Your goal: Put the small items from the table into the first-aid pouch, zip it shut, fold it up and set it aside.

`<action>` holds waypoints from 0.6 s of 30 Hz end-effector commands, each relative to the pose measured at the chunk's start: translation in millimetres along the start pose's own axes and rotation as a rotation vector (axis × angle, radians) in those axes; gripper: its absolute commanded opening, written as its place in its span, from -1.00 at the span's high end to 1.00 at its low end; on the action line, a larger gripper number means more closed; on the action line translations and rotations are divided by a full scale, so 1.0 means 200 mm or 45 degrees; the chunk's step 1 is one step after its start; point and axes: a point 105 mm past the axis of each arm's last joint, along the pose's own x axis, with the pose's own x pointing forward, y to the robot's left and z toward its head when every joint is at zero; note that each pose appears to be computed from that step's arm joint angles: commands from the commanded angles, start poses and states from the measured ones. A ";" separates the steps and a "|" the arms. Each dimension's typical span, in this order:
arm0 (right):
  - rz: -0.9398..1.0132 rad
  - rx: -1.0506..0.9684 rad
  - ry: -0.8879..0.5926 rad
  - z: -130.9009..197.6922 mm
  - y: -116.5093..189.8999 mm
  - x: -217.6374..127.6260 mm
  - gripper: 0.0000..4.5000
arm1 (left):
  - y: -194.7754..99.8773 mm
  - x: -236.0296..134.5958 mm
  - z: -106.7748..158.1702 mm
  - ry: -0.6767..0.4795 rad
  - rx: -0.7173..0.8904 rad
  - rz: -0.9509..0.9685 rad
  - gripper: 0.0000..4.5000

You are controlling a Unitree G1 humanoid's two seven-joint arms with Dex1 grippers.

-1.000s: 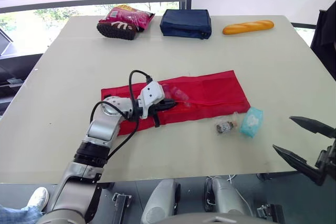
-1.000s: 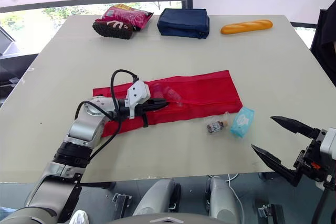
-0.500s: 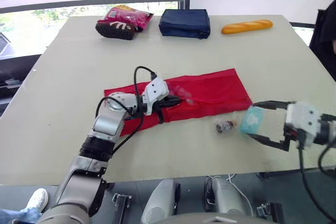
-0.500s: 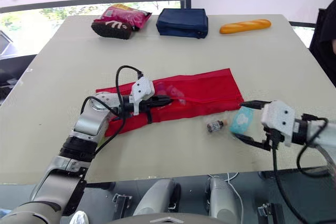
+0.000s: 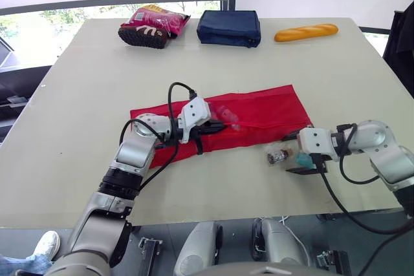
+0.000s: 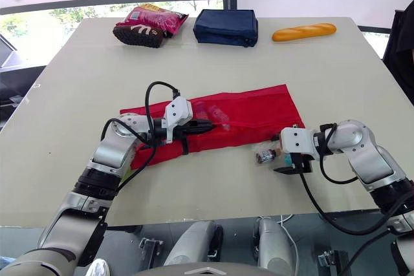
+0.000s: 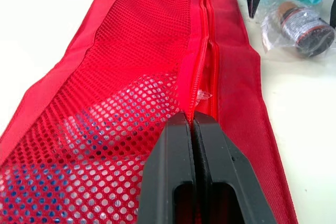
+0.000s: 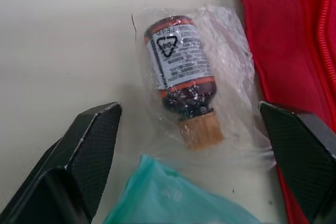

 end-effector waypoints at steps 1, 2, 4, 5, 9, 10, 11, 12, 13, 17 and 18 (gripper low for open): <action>-0.003 0.003 0.007 0.01 0.01 -0.03 -0.21 | 0.01 -0.01 0.06 -0.037 0.043 0.011 1.00; -0.015 0.034 -0.020 0.02 0.01 -0.03 -0.03 | 0.01 -0.01 0.06 -0.037 0.042 0.012 1.00; -0.041 0.072 -0.050 0.05 0.01 -0.06 0.32 | 0.01 -0.01 0.06 -0.036 0.042 0.009 1.00; -0.045 0.085 -0.048 0.06 0.01 -0.07 0.49 | 0.01 -0.01 0.06 -0.037 0.042 0.008 1.00; -0.112 0.198 -0.113 0.14 0.02 -0.08 0.84 | 0.00 0.00 0.07 -0.058 0.029 -0.006 1.00; -0.142 0.232 -0.122 0.16 0.02 -0.07 0.84 | 0.00 0.01 0.08 -0.063 0.024 -0.009 1.00; -0.178 0.251 -0.125 0.18 0.02 -0.06 0.84 | 0.00 0.01 0.08 -0.067 0.021 -0.012 1.00; -0.207 0.281 -0.130 0.19 0.02 -0.05 0.84 | 0.00 0.01 0.08 -0.071 0.017 -0.014 1.00; -0.228 0.327 -0.127 0.21 0.03 -0.04 0.84 | 0.00 0.01 0.08 -0.074 0.012 -0.015 1.00; -0.353 0.449 -0.072 0.22 0.02 0.03 0.84 | -0.02 0.03 0.09 -0.089 -0.007 -0.020 1.00; -0.395 0.454 -0.050 0.22 0.00 0.05 0.84 | -0.02 0.04 0.10 -0.099 -0.017 -0.019 1.00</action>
